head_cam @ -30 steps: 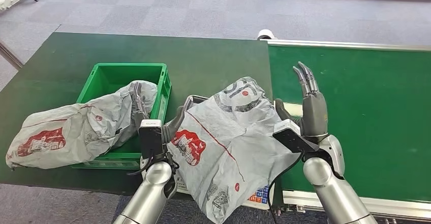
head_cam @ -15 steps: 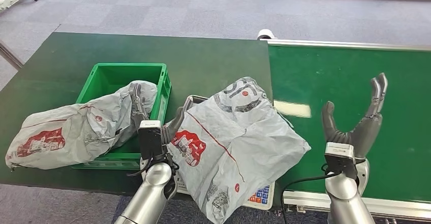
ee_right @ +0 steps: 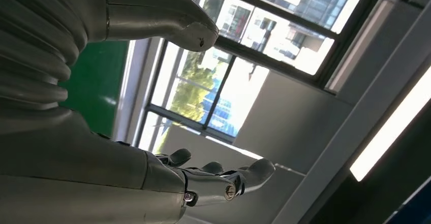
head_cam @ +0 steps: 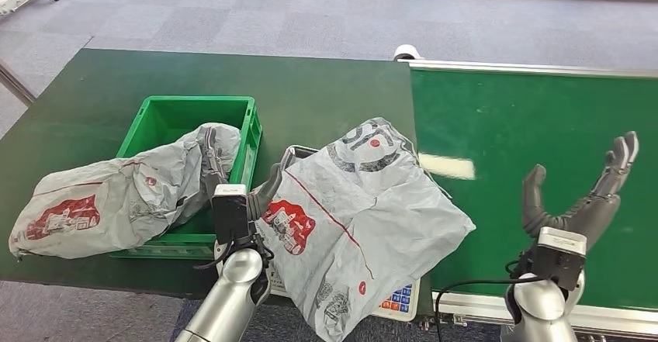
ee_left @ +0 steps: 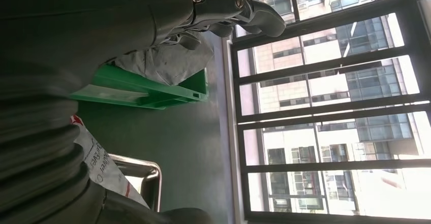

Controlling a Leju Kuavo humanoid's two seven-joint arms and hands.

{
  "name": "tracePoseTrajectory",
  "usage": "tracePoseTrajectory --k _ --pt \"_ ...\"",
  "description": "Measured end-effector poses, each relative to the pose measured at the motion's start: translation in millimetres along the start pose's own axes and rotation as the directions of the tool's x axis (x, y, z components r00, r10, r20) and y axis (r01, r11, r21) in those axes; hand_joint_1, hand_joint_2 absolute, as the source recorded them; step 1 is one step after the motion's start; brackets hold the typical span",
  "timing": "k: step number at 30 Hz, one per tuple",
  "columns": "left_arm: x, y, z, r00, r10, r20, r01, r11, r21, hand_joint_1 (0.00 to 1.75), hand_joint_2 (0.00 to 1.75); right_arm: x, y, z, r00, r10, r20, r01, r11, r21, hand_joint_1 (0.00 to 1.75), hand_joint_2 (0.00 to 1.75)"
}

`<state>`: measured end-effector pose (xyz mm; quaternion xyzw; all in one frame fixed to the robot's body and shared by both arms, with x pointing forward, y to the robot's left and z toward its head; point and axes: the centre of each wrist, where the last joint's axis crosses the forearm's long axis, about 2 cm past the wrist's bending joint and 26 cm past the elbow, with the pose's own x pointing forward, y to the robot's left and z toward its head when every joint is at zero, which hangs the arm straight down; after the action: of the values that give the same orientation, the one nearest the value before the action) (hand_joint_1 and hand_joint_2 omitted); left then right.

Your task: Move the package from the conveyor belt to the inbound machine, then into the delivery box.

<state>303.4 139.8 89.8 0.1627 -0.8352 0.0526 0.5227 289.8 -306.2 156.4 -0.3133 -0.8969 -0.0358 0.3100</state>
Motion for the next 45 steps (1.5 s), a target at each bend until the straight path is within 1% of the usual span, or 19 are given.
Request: tracePoseTrajectory --k 5,7,10,16,19,21,25,27,28,30,32,33,34,36,38,41,45 --pt "-0.7 2.4 -0.8 1.000 -0.011 0.012 0.011 1.000 -0.005 0.00 1.75 -31.9 -28.8 18.8 0.986 0.104 -0.131 -0.106 0.994 -0.013 0.00 1.75" --pt "-0.8 3.5 -1.7 1.000 -0.015 0.018 0.015 1.000 -0.006 0.00 1.75 -44.6 -33.8 31.5 0.972 0.135 -0.190 -0.134 0.991 0.019 0.00 1.75" --pt "0.0 4.3 -3.6 0.999 -0.019 0.030 0.020 1.000 -0.007 0.00 1.75 -58.5 -33.5 53.8 0.947 0.170 -0.274 -0.153 0.985 0.082 0.00 1.75" --pt "2.8 3.6 -9.4 0.998 -0.025 0.056 0.026 1.000 -0.010 0.00 1.75 -68.0 -28.7 80.1 0.908 0.172 -0.383 -0.134 0.983 0.125 0.00 1.75" --pt "4.2 3.6 -11.6 0.997 -0.028 0.069 0.029 1.000 -0.011 0.00 1.75 -69.7 -28.2 87.3 0.896 0.173 -0.408 -0.127 0.982 0.138 0.00 1.75" --pt "6.7 3.9 -13.4 0.995 -0.035 0.093 0.037 0.999 -0.014 0.00 1.75 -70.4 -28.1 91.2 0.890 0.178 -0.419 -0.128 0.981 0.146 0.00 1.75" --pt "19.8 2.6 -21.9 0.988 -0.009 0.153 0.010 1.000 -0.004 0.00 1.75 -70.5 -28.2 96.8 0.884 0.187 -0.429 -0.129 0.979 0.160 0.00 1.75" --pt "29.6 -3.5 -22.6 0.981 0.034 0.191 -0.026 0.999 -0.045 0.00 1.75 -70.3 -27.9 98.9 0.882 0.190 -0.430 -0.128 0.977 0.170 0.00 1.75" --pt "34.7 -8.4 -21.1 0.974 0.067 0.214 -0.046 0.994 -0.099 0.00 1.75 -70.3 -27.6 99.5 0.882 0.191 -0.430 -0.126 0.976 0.176 0.00 1.75" --pt "42.4 -19.9 -14.4 0.956 0.151 0.253 -0.077 0.957 -0.279 0.00 1.75 -70.8 -26.6 99.5 0.883 0.191 -0.428 -0.120 0.975 0.186 0.00 1.75" --pt "45.5 -30.7 -4.0 0.940 0.219 0.263 -0.068 0.872 -0.485 0.00 0.87 -71.7 -25.4 98.6 0.884 0.189 -0.427 -0.115 0.974 0.193 0.00 1.75" --pt "45.4 -35.3 1.3 0.939 0.244 0.244 -0.060 0.812 -0.580 0.00 0.44 -72.1 -25.0 98.3 0.884 0.189 -0.427 -0.114 0.974 0.196 0.00 1.75" --pt "44.3 -38.7 6.2 0.944 0.258 0.204 -0.060 0.746 -0.664 0.00 0.00 -72.4 -24.8 98.3 0.884 0.189 -0.427 -0.112 0.973 0.200 0.00 1.75" --pt "39.8 -43.4 15.5 0.963 0.248 0.106 -0.067 0.601 -0.796 0.00 0.00 -72.8 -24.7 98.8 0.884 0.188 -0.427 -0.107 0.972 0.208 0.00 1.75" --pt "34.0 -45.4 23.2 0.979 0.195 0.055 -0.050 0.498 -0.866 0.00 0.00 -73.3 -24.8 99.4 0.884 0.186 -0.430 -0.100 0.972 0.214 0.00 1.75" --pt "25.4 -46.6 29.2 0.994 0.100 0.046 0.000 0.417 -0.909 0.00 0.00 -74.3 -25.1 99.6 0.882 0.184 -0.433 -0.095 0.971 0.219 0.00 1.75" --pt "9.8 -48.2 35.1 0.987 -0.129 0.098 0.134 0.315 -0.940 0.00 0.00 -75.5 -24.7 98.8 0.882 0.188 -0.432 -0.096 0.970 0.224 0.00 1.75"
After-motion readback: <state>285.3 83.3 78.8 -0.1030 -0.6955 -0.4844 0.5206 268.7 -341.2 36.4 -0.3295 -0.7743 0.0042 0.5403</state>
